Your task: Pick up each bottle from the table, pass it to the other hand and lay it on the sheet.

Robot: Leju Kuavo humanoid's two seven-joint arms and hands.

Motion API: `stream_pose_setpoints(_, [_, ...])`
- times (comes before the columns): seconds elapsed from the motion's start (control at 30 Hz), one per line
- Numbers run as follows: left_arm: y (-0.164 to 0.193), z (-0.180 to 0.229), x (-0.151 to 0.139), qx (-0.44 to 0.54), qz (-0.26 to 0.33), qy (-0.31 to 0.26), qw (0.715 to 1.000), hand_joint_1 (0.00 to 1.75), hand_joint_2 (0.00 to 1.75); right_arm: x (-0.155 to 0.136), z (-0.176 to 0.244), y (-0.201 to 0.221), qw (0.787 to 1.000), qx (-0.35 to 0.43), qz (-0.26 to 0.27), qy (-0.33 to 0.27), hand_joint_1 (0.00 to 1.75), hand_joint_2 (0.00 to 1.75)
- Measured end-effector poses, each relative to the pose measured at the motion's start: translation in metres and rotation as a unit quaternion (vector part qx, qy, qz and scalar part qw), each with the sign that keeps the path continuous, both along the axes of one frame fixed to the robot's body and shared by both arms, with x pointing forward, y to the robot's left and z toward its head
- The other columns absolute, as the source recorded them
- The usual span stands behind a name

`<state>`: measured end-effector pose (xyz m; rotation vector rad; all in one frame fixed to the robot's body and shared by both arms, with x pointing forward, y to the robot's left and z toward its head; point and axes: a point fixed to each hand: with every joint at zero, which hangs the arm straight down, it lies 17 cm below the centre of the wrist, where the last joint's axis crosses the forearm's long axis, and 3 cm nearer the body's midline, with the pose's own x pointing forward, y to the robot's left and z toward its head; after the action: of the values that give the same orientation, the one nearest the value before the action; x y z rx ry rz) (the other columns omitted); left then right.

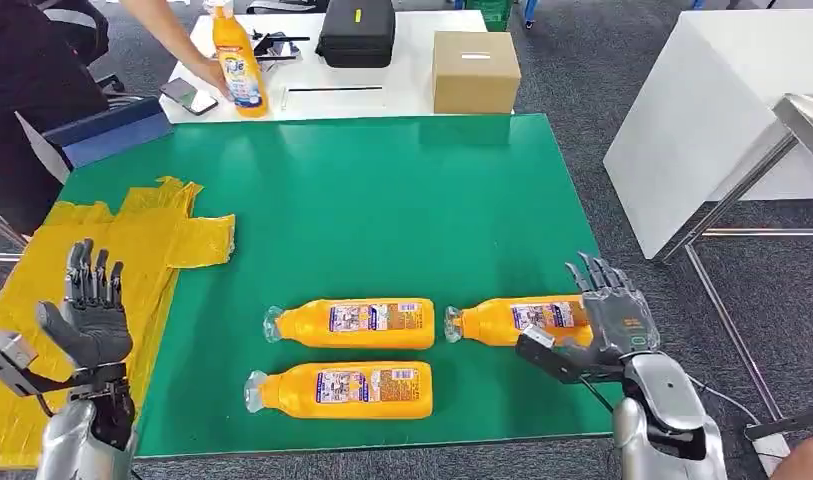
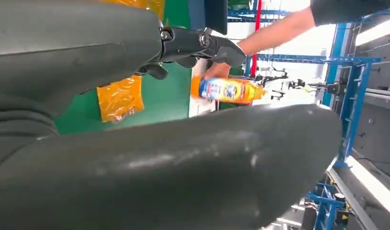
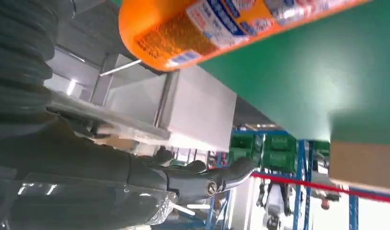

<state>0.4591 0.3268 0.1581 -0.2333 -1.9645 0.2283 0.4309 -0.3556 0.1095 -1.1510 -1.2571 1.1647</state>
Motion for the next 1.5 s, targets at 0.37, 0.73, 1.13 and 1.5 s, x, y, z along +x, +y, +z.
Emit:
stream_pose_setpoints(0.37, [-0.004, -0.008, 0.003, -0.008, -0.005, 0.006, 1.000, 0.00, 0.00, -0.005, -0.044, -0.005, 0.998, 0.009, -0.014, 0.060, 0.00, 1.75])
stream_pose_setpoints(0.73, [0.004, -0.006, 0.006, -0.021, -0.004, 0.004, 1.000, 0.00, 0.00, 0.012, -0.060, -0.020, 0.997, -0.022, 0.004, 0.079, 0.00, 1.75])
stream_pose_setpoints(1.13, [0.014, -0.016, -0.005, -0.018, 0.003, 0.014, 1.000, 0.00, 0.00, 0.055, -0.062, -0.022, 0.995, -0.058, 0.013, 0.079, 0.00, 1.75])
stream_pose_setpoints(1.5, [0.020, -0.014, -0.006, -0.022, 0.006, 0.012, 1.000, 0.00, 0.00, 0.063, -0.075, 0.004, 0.989, -0.078, 0.063, 0.106, 1.75, 1.75])
